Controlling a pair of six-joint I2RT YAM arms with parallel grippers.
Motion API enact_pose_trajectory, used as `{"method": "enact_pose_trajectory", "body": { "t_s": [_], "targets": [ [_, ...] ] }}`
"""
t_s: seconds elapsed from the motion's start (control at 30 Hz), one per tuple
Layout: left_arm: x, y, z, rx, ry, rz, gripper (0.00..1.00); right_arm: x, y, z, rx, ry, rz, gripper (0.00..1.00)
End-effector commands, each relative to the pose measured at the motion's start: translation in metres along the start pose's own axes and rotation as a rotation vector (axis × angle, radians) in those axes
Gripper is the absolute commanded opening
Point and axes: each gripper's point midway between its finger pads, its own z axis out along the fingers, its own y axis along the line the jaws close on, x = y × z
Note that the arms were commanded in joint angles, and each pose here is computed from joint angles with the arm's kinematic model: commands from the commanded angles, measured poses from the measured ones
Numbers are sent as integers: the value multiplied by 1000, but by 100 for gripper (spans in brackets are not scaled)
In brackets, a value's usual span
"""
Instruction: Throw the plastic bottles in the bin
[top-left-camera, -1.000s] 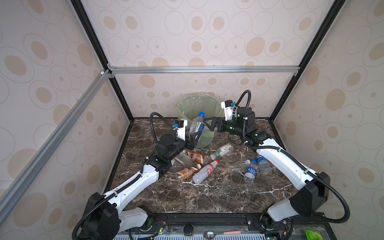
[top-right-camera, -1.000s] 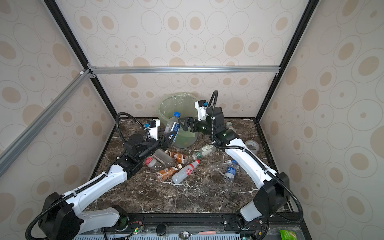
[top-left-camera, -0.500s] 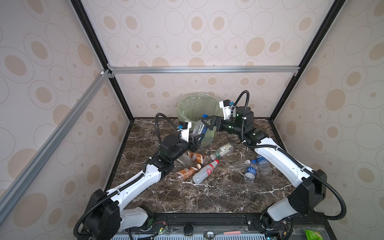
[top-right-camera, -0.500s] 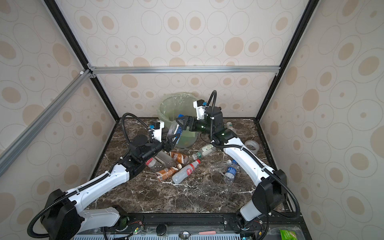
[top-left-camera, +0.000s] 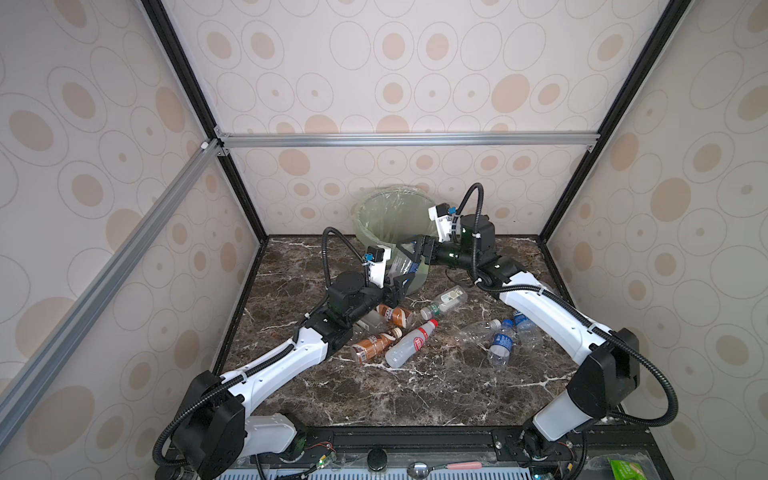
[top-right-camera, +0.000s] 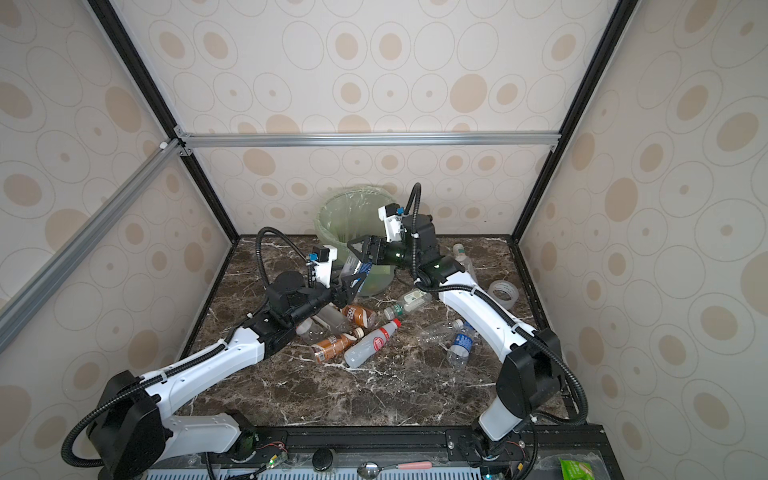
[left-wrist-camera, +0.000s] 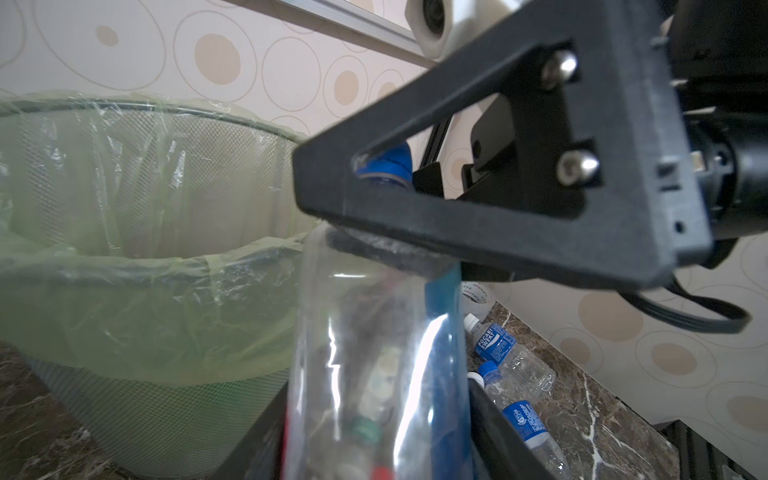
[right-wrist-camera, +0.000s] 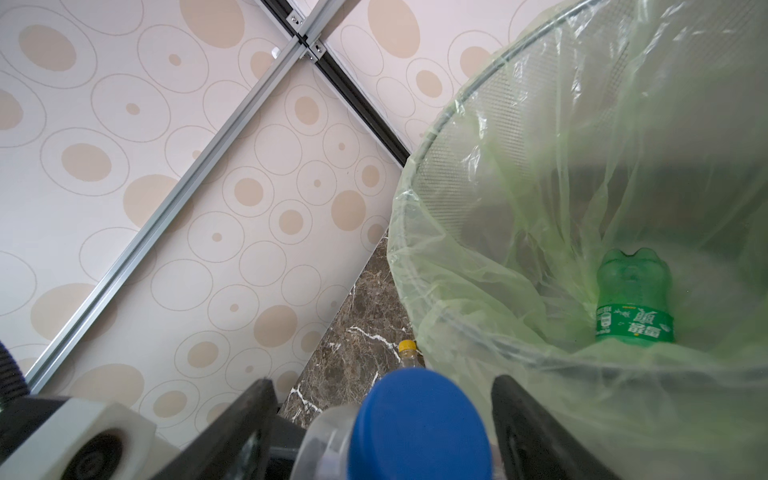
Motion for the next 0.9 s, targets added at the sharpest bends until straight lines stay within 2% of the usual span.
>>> {"method": "enact_pose_trajectory", "body": {
  "t_s": [0.0,0.23,0.4,0.5,0.87],
  "targets": [
    [-36,-5,-7,-22,-83,58,58,-4,14,2,-30,1,-27,79],
    [-41,8,-11,-103,-95,78,60,1,17,9,-49,27,-20,71],
    [-42,9,-12,-112,-101,78,60,8,18,14,-46,70,-32,71],
    [-39,14,-10,-128,-89,73,60,13,10,19,9,103,-52,67],
    [-36,18,-7,-135,-74,46,64,8,3,11,60,66,-89,78]
  ]
}}
